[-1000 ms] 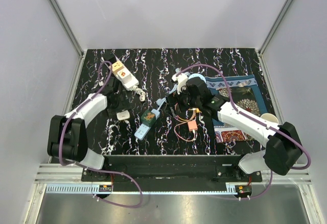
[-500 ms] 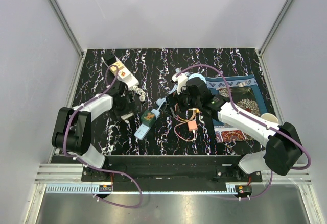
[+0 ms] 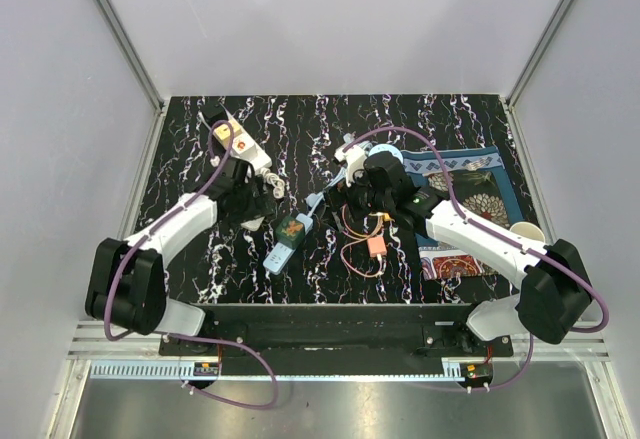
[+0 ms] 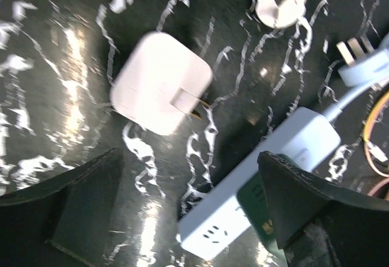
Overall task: Insert the plug
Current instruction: Move the plug to the center of the board, then pick up the plug from the center of the board.
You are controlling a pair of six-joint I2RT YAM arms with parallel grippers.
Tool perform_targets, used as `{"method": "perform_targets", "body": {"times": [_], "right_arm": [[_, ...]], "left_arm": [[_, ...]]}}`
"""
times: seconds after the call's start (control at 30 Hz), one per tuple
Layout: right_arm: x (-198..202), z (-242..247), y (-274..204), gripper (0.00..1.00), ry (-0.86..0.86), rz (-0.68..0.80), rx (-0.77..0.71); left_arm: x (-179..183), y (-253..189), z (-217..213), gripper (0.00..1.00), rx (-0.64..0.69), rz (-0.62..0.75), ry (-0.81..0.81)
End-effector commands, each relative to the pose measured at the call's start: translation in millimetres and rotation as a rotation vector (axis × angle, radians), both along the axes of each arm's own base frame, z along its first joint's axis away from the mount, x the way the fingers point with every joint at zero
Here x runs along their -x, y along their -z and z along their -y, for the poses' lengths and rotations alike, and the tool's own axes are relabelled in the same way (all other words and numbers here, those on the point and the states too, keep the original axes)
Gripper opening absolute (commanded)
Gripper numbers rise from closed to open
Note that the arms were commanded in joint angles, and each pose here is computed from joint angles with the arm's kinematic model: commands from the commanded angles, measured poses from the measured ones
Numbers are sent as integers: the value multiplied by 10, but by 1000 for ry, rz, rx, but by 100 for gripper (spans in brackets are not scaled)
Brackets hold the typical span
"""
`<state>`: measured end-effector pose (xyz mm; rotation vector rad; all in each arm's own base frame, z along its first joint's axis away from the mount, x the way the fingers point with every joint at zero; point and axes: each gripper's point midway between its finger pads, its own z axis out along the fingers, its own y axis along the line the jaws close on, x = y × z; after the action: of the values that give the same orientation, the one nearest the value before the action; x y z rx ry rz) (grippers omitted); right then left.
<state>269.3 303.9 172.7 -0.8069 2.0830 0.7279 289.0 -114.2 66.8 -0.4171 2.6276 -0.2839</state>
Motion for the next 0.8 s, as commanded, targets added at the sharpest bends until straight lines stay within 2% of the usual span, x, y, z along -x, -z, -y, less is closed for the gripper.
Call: {"method": "perform_targets", "body": {"times": [0.0, 0.2, 0.4, 0.77], "right_arm": [[22, -86, -171, 100, -41, 50, -43], [49, -96, -185, 100, -53, 49, -49], [67, -110, -177, 100, -70, 47, -50], [85, -117, -144, 100, -90, 43, -44]], "left_arm": [[-259, -98, -405, 90, -186, 48, 69], [-301, 47, -471, 90, -277, -46, 264], [-300, 168, -388, 90, -264, -79, 400], [-253, 330, -235, 78, -229, -138, 535]]}}
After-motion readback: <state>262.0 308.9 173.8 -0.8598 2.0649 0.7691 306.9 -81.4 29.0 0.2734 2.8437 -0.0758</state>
